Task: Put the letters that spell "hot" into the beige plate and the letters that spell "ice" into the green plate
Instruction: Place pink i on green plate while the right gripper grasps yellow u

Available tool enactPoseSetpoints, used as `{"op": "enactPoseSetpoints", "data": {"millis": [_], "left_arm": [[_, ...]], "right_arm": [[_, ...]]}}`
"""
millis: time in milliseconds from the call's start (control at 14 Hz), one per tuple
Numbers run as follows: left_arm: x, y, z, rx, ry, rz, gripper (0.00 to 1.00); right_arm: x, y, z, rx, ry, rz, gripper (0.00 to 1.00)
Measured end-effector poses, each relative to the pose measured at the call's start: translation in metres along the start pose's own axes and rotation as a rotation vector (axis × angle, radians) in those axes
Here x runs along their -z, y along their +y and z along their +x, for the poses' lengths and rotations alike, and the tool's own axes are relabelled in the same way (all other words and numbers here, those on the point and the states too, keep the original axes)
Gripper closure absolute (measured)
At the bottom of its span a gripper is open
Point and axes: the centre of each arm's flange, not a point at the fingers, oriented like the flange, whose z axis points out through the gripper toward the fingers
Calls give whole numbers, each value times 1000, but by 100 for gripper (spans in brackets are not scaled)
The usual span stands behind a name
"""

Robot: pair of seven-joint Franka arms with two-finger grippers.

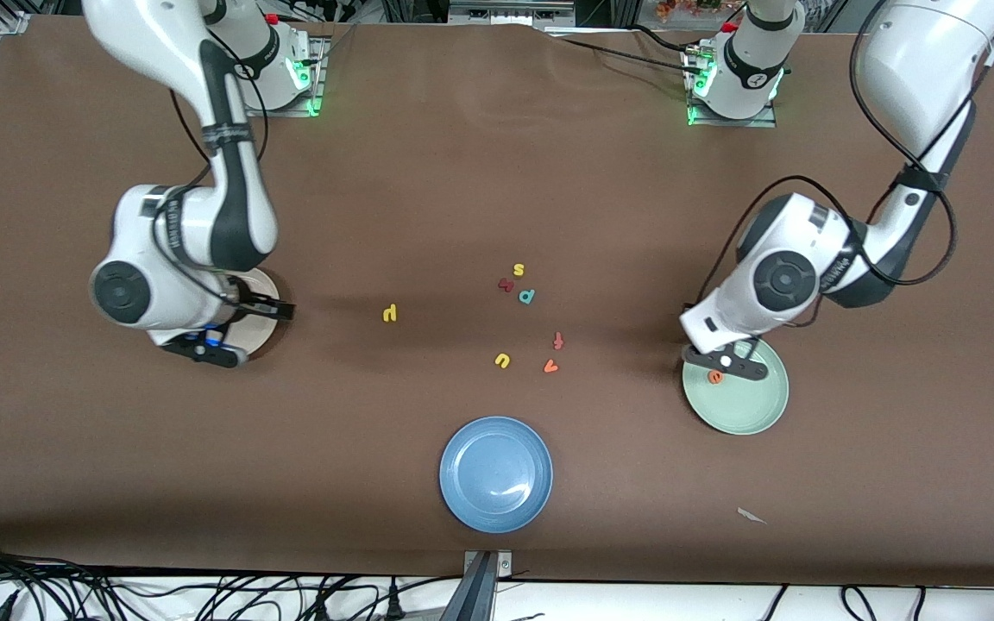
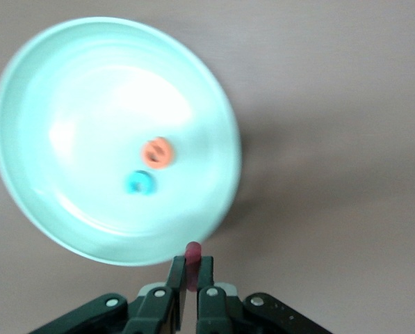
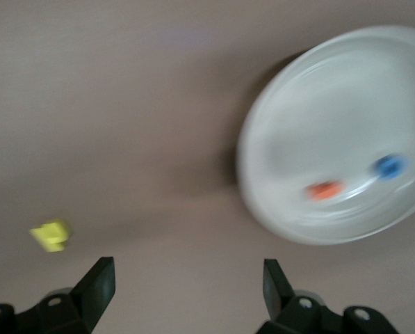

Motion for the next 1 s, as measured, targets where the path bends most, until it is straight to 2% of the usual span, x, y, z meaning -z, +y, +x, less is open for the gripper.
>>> {"op": "enactPoseSetpoints", "data": {"millis": [286,430,501,859,931,1002], "left_arm": [[-34,-25,24,-55,63,87,90],[-44,-39,37,-54,91,99,90],[-46,-44,41,-56,99,97,90],[-56,-59,53,-60,187,75,90],[-59,-62,54,-63,192,72,85],[-60,-63,55,-64,193,72,75]], "right_arm": [[-29,-94,-52,-199,114,18,6],[-51,-119,-66,-245,163,16,6],[-63,-123,-68,-229,175,10,6],[-88,-116,-63,195,162,-45,6],[-89,-116,-63,272,160,-51,6],[-90,-117,-65,346,156,-56,7]]}}
